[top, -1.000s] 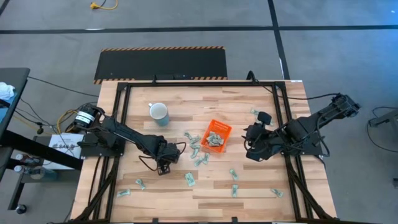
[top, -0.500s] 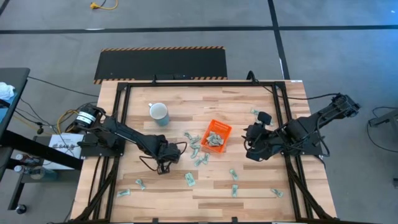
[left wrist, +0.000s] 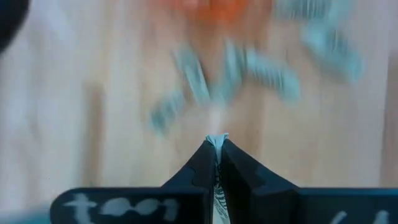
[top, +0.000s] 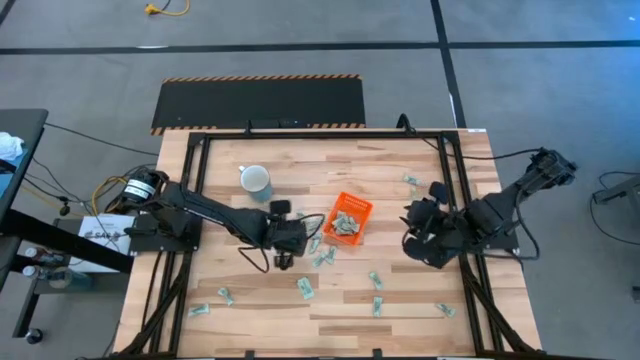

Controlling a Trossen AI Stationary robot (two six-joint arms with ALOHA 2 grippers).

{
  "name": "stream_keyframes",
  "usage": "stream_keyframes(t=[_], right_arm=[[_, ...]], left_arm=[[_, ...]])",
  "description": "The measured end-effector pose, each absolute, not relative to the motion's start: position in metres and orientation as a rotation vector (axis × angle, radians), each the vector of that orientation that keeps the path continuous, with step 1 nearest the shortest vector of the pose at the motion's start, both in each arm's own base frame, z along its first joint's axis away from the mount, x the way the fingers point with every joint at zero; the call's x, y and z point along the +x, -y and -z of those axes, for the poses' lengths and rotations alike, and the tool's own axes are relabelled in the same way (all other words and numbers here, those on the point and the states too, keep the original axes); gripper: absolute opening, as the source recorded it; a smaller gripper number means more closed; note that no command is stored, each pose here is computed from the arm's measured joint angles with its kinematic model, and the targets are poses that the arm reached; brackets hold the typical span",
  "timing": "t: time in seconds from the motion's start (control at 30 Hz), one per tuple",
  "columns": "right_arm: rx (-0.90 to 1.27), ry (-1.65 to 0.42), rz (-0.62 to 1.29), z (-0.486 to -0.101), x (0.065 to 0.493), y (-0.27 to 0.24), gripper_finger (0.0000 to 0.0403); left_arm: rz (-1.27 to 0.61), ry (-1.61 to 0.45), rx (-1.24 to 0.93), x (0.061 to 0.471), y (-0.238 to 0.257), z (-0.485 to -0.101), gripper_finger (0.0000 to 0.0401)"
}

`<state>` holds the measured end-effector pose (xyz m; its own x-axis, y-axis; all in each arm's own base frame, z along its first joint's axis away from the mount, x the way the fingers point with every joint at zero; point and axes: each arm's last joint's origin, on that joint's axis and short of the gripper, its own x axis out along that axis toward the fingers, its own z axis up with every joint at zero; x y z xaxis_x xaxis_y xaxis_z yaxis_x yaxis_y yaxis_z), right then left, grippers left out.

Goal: Pick and place Stevia / Truvia into bins
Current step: Put the stevia packet into the basket

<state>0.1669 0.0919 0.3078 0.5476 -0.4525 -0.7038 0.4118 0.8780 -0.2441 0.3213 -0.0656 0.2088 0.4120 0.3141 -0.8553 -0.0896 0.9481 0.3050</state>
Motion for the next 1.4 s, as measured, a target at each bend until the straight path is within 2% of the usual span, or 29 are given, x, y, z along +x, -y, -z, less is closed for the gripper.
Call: stream_keyframes(t=[0.17,0.37,0.53,0.77,1.13,1.4], right_arm=[[0.033,-0.822,0.52,-0.307,0.155,-0.104,0.0118],[0.103,-0.818,0.519,-0.29,0.143,-0.115,0.0118],[0.224,-0.837,0.528,-0.269,0.136,-0.124,0.0118],[0.307,-0.897,0.499,-0.26,0.134,-0.135,0.0118],[0.581,-1.142,0.464,-0.256,0.115,-0.154,0.0118],[0.674,-1.176,0.35,-0.258,0.099,-0.175,0.0118]], left_arm=[[-0.154,-0.842,0.261,0.354,0.052,-0.235,0.0001],[0.047,-0.589,0.156,0.377,0.016,-0.254,0.0],[0.079,-0.554,0.102,0.38,-0.012,-0.252,0.0],[0.073,-0.621,0.059,0.398,-0.033,-0.215,0.0],[0.074,-0.635,0.082,0.407,-0.038,-0.205,0.0001],[0.084,-0.638,0.111,0.407,-0.038,-0.204,0.0047]])
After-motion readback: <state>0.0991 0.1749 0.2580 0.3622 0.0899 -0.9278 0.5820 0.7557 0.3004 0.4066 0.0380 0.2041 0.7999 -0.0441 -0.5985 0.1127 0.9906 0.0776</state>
